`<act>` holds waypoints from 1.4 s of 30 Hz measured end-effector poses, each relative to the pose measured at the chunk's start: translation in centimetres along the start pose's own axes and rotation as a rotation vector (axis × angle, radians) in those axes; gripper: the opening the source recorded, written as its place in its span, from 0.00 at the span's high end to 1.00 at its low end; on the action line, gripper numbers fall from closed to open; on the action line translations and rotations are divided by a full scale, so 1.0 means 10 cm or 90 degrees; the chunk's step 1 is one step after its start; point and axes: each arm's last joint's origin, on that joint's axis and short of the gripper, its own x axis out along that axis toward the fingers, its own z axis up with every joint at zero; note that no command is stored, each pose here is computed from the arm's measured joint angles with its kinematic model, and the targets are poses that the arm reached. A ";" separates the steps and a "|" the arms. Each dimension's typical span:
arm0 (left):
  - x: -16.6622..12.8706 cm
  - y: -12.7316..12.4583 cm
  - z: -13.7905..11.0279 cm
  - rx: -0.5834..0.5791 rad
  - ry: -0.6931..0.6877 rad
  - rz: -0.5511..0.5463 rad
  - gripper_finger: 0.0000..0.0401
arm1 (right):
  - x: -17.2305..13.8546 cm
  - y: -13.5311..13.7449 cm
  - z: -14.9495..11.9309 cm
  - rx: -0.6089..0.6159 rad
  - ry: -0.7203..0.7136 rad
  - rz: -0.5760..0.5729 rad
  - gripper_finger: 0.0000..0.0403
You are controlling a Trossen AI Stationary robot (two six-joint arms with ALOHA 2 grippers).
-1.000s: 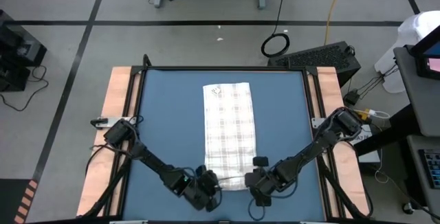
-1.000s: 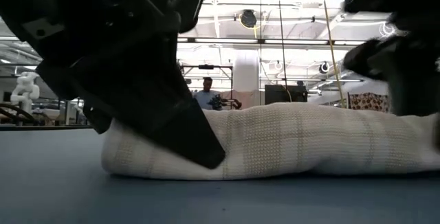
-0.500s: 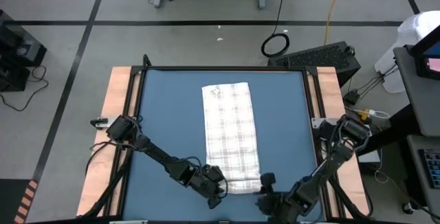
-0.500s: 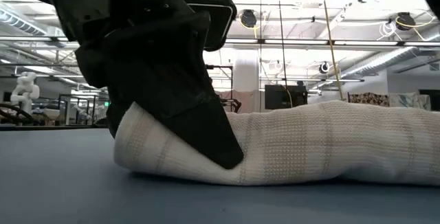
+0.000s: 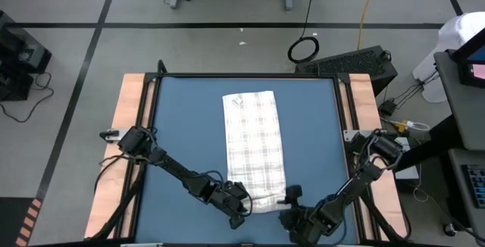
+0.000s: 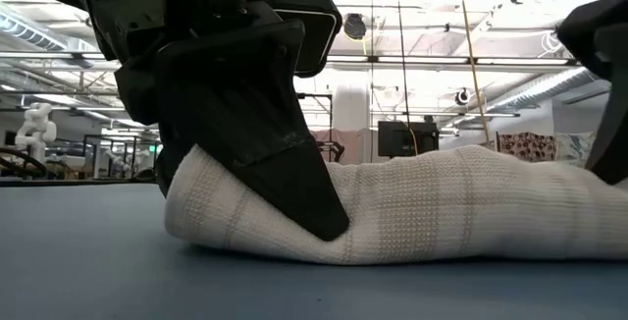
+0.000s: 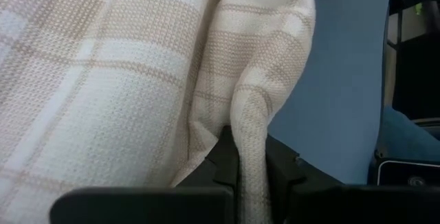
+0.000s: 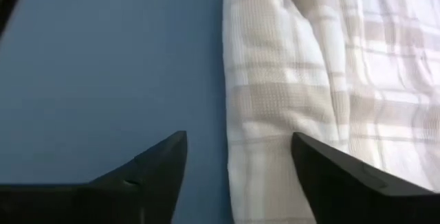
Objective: Roll towel into tight, uniform cylinder
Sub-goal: Roll the white towel
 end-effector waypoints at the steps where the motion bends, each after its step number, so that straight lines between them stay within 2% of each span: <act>1: 0.00 0.00 0.00 0.000 0.000 0.000 0.93 | 0.01 -0.02 0.01 0.000 0.004 -0.002 0.35; 4: 0.00 0.00 0.00 0.003 0.000 0.001 0.93 | 0.06 -0.06 0.02 0.012 0.024 -0.002 0.32; 8: 0.01 0.00 0.00 0.002 -0.010 0.001 0.89 | 0.15 -0.14 0.03 0.046 0.068 0.009 0.36; 13: 0.01 -0.04 -0.03 0.043 -0.050 0.015 0.79 | 0.22 -0.22 0.07 0.077 0.105 0.030 0.47; 19: -0.02 -0.09 -0.08 0.093 -0.063 0.026 0.61 | 0.23 -0.24 0.07 0.080 0.118 0.036 0.62; 24: -0.25 -0.14 0.01 0.134 -0.067 0.035 0.48 | 0.26 -0.27 0.08 0.104 0.144 0.057 0.74; 29: -0.62 -0.32 0.13 0.209 -0.164 0.060 0.43 | 0.31 -0.36 0.13 0.151 0.186 0.094 0.86; 33: -0.71 -0.52 0.01 0.296 -0.253 0.069 0.41 | 0.36 -0.44 0.17 0.174 0.215 0.124 0.91; 35: -0.64 -0.60 -0.10 0.335 -0.279 0.054 0.39 | 0.38 -0.49 0.20 0.183 0.224 0.135 0.92; 38: -0.45 -0.60 -0.31 0.382 -0.290 0.085 0.36 | 0.39 -0.55 0.23 0.183 0.225 0.148 0.91; 42: -0.23 -0.56 -0.45 0.398 -0.310 0.103 0.27 | 0.40 -0.60 0.27 0.189 0.232 0.169 0.91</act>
